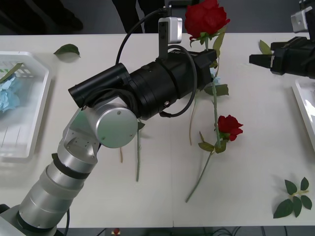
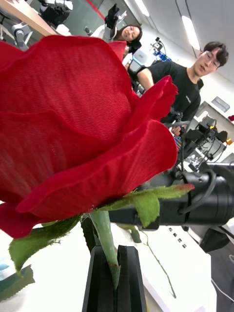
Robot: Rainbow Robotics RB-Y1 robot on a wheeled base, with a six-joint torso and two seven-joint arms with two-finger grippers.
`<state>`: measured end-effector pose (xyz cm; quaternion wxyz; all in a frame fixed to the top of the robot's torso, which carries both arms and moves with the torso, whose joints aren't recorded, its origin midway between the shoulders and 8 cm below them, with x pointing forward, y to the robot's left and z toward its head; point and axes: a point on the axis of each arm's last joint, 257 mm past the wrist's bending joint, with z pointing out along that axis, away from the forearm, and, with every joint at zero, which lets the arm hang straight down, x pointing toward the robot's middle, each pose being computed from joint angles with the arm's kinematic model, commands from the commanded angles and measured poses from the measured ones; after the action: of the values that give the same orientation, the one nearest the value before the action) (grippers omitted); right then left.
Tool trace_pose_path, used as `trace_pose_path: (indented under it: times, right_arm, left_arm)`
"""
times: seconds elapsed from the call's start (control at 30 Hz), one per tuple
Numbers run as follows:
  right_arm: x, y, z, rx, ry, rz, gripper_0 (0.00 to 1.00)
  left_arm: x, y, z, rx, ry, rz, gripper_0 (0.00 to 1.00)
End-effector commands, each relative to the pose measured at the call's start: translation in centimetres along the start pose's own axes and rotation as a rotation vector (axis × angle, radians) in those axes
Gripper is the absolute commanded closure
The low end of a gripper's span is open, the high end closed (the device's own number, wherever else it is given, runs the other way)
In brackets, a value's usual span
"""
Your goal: Place the red flowers into the right box and the blue flowers into the left box. If a person shows an open palm, hand one flower to the person first, then continue sorting.
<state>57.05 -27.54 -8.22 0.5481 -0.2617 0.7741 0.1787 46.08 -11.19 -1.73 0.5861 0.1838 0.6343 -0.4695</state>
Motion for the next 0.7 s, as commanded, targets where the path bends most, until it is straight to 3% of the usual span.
trace_pose_path:
  times: [0.03, 0.13, 0.37, 0.57, 0.7]
  right_arm:
    - [0.5, -0.7, -1.2, 0.048, 0.098, 0.117, 0.00]
    - [3.4, -0.3, -2.1, 0.110, 0.249, 0.292, 0.00]
    - [6.6, 2.4, -4.2, 0.252, 0.462, 0.536, 0.00]
    - [9.3, 4.4, -5.4, 0.332, 0.592, 0.665, 0.00]
    - [9.0, 4.9, -5.7, 0.329, 0.600, 0.645, 0.00]
  left_arm:
    - [-1.3, -0.7, -0.1, 0.014, -0.029, 0.040, 1.00]
    - [-1.3, -0.7, -0.1, 0.015, -0.029, 0.039, 1.00]
    - [-1.4, -0.8, -0.1, 0.017, -0.031, 0.038, 1.00]
    - [-1.4, -0.7, -0.1, 0.015, -0.030, 0.038, 1.00]
    - [-1.5, -0.8, -0.1, 0.017, -0.032, 0.040, 1.00]
